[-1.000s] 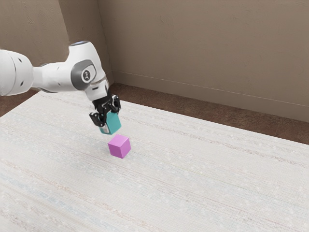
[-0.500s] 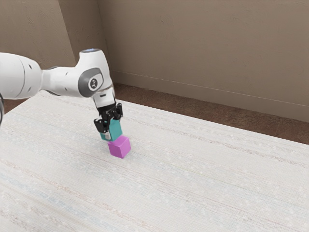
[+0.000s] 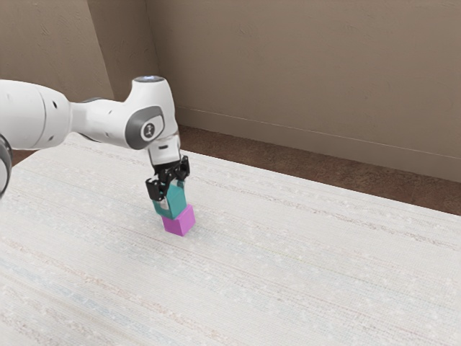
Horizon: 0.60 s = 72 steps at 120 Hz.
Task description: Pick up the blue block with one arm, and put the blue block on the pink block with one arm
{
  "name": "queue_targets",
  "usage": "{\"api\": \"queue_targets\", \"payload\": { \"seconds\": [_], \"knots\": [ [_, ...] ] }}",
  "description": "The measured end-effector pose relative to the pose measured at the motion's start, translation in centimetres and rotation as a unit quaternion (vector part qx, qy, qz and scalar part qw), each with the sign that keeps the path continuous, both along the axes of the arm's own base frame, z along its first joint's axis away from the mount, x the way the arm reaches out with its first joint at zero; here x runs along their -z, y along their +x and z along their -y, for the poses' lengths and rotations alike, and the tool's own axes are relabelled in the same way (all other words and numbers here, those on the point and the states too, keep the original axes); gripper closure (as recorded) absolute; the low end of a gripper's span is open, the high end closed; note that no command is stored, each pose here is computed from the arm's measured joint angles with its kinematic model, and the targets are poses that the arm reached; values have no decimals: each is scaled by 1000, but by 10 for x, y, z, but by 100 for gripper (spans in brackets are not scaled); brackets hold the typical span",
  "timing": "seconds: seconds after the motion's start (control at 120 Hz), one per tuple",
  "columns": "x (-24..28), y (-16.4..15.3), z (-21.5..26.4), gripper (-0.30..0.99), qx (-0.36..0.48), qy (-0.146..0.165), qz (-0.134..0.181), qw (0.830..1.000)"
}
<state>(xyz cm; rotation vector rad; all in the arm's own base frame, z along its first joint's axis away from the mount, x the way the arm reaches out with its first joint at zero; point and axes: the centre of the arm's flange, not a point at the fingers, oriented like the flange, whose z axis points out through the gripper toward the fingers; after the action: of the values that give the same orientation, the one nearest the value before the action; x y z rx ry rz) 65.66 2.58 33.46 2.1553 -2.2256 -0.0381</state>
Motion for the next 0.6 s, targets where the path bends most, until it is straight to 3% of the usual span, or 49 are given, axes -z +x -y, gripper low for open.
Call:
{"api": "queue_targets", "payload": {
  "seconds": [0.2, 0.283, 0.458, 0.533, 0.6],
  "knots": [
    [-5, -1, 1, 6, -5, 1, 3, 1000],
    [-32, -12, 6, 4, -5, 4, 17, 1000],
    [-198, -55, 5, 2, -29, 24, 75, 996],
    [-270, -69, -5, 1, -66, 29, 84, 994],
    [-300, -85, -13, 1, -99, 32, 74, 992]
  ]
}}
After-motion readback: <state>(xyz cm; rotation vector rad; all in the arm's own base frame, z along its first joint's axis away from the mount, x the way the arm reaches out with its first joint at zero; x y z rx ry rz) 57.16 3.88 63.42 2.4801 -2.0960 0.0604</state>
